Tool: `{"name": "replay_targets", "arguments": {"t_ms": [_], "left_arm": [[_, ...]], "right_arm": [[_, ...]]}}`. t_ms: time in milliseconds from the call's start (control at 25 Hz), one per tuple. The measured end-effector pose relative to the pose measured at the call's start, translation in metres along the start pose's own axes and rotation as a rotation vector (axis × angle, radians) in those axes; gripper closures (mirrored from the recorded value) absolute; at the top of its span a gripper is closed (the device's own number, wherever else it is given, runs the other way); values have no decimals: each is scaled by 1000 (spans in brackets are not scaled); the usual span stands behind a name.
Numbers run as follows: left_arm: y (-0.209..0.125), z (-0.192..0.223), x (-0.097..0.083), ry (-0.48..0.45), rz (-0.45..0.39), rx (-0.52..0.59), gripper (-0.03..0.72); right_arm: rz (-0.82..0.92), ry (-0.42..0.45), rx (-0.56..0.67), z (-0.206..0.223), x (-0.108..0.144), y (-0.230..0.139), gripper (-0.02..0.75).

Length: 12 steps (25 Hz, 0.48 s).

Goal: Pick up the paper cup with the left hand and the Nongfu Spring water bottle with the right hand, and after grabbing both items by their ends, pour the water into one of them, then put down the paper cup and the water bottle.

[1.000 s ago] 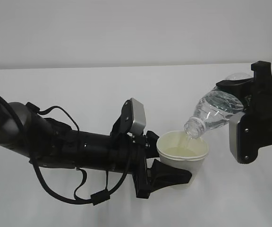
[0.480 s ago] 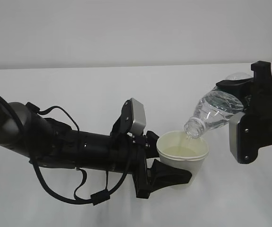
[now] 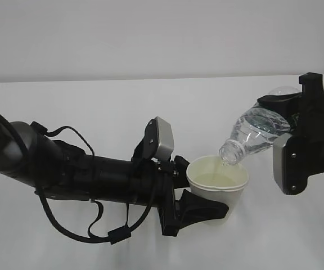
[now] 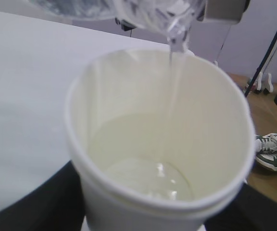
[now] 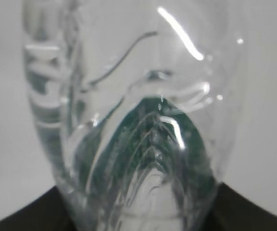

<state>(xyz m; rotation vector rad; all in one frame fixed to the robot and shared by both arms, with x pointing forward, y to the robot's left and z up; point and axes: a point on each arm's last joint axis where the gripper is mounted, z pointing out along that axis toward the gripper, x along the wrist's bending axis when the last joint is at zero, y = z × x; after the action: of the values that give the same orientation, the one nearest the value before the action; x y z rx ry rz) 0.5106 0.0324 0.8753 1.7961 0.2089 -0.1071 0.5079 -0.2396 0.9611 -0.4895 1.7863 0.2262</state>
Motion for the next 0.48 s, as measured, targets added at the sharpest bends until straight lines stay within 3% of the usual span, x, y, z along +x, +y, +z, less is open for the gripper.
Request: {"name": "replay_targets", "arguments": {"t_ms": [480], "left_arm": [[0,0,0,0,0,0,211]], "right_arm": [[0,-4,-1,0,0,0,382]]}}
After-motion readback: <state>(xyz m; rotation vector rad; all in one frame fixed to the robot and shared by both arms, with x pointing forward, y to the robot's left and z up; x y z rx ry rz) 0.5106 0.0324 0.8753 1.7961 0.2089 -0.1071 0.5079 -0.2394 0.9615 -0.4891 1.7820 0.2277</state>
